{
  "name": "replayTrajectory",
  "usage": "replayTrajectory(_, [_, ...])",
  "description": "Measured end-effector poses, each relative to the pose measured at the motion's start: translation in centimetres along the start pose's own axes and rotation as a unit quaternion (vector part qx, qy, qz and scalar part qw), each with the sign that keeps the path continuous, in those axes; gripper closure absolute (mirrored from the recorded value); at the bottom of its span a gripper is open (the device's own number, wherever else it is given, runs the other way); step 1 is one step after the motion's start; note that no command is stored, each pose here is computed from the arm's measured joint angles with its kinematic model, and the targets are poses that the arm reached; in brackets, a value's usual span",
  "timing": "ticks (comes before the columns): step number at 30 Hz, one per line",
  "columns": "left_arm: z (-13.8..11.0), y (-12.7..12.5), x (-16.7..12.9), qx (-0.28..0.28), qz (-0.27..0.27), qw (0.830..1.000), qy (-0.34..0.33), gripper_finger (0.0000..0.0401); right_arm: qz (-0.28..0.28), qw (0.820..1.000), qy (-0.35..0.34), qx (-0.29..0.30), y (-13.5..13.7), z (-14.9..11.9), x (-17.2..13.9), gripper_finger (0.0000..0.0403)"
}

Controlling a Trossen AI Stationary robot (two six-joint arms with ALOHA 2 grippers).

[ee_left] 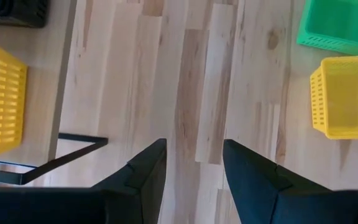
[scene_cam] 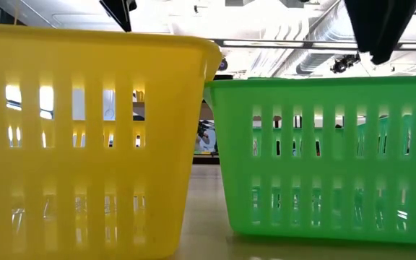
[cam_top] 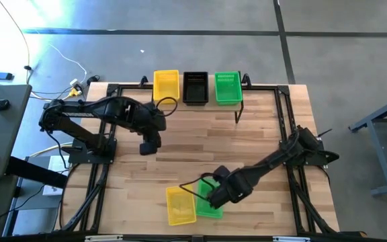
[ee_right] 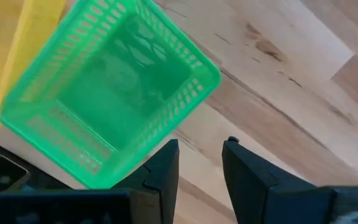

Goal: Stack baskets on shelf by color
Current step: Stack the green bin on the green bin on the shelf

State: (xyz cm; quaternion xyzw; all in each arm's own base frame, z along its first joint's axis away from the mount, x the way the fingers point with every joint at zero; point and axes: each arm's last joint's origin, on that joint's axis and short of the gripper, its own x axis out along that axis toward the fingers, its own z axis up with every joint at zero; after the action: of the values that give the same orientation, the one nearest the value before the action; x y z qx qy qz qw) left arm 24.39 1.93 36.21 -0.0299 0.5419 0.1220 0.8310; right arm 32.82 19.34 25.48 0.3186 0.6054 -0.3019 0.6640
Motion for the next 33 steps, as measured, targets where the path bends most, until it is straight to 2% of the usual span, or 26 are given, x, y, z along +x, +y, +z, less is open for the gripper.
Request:
replayTrajectory(7, [-0.1,-0.9,-0.1,0.016,-0.004,1.0,-0.002,0.0252,0.029,0.998,-0.025,0.044,0.6,-1.0,1.6,0.0293])
replayTrajectory(18, [-0.3,-1.8,-0.3,0.027,-0.004,1.0,-0.004,0.0252,0.066,0.992,-0.016,0.107,0.4,-2.3,5.9,0.0293])
replayTrajectory(25, [-0.4,-2.1,-0.3,0.032,-0.006,0.999,-0.004,0.0252,0.079,0.99,-0.014,0.115,0.0,-2.9,7.7,0.0295])
replayTrajectory(28, [-0.4,-2.1,-0.3,0.032,-0.006,0.999,-0.004,0.0252,0.088,0.989,-0.014,0.115,0.1,-2.9,7.9,0.0316])
replayTrajectory(33, [-0.4,-2.1,-0.3,0.032,-0.006,0.999,-0.003,0.0252,0.087,0.989,-0.03,0.115,0.1,-2.8,7.9,0.0391])
